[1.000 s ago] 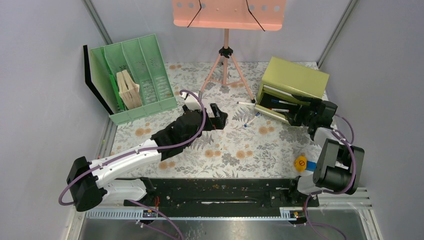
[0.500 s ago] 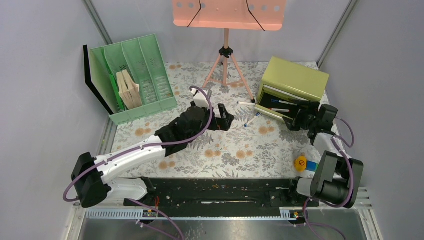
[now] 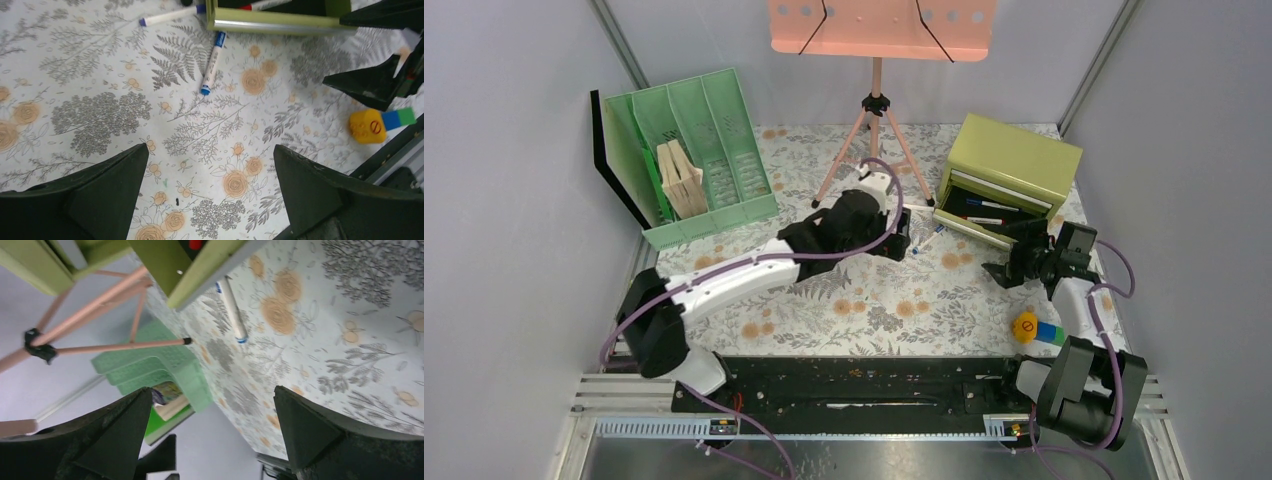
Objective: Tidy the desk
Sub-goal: Pick up the stationery from the center of the board.
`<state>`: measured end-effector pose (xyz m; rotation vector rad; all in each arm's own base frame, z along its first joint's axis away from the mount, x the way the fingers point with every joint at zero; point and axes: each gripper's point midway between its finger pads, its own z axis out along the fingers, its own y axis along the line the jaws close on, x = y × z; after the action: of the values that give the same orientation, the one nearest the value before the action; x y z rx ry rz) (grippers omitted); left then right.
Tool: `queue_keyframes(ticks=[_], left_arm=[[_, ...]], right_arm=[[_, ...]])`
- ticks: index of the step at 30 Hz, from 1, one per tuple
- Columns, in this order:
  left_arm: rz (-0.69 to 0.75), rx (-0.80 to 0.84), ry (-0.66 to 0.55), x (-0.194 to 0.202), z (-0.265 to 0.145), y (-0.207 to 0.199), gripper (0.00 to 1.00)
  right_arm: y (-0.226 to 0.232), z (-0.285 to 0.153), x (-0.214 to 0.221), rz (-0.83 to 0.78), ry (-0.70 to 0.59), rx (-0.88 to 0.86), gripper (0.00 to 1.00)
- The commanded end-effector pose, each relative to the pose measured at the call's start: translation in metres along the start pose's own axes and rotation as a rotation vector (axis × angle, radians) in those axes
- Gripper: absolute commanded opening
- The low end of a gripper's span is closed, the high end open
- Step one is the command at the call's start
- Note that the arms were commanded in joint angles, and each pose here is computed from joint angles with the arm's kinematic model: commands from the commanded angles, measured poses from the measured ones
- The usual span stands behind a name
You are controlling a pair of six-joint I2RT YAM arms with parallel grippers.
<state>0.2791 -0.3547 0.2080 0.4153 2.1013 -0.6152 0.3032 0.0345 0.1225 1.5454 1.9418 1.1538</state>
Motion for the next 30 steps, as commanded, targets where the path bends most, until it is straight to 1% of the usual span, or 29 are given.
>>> queue_keyframes(ticks=[1,6,12,15,18,22,25,26,30], left_arm=[[0.092,0.078,0.132,0.017,0.019,-0.014,0.99],[0.112,0.090,0.167,0.019,0.046,-0.020,0.99],[0.102,0.070,0.220,0.029,0.086,-0.020,0.98],[0.111,-0.003,0.249,0.035,0.107,-0.008,0.97],[0.115,-0.061,0.261,0.040,0.129,0.001,0.93],[0.115,-0.071,0.304,0.051,0.152,0.000,0.85],[0.097,-0.041,0.333,0.063,0.167,-0.007,0.78],[0.096,-0.062,0.353,0.071,0.173,-0.004,0.77],[0.107,-0.144,0.368,0.077,0.187,0.008,0.71]], right_arm=[[-0.008,-0.014,0.012,-0.163,0.073,0.085,1.00],[-0.021,-0.025,0.008,-0.346,0.095,0.210,0.99],[-0.025,-0.031,0.002,-0.437,0.119,0.285,0.99],[-0.026,-0.030,0.001,-0.442,0.137,0.295,1.00],[-0.039,-0.024,0.001,-0.399,0.141,0.318,0.99],[-0.049,-0.014,0.011,-0.331,0.205,0.296,0.99],[-0.055,-0.016,0.012,-0.344,0.230,0.326,0.99],[-0.056,-0.018,0.013,-0.350,0.234,0.334,0.99],[-0.056,-0.021,0.015,-0.365,0.232,0.328,1.00]])
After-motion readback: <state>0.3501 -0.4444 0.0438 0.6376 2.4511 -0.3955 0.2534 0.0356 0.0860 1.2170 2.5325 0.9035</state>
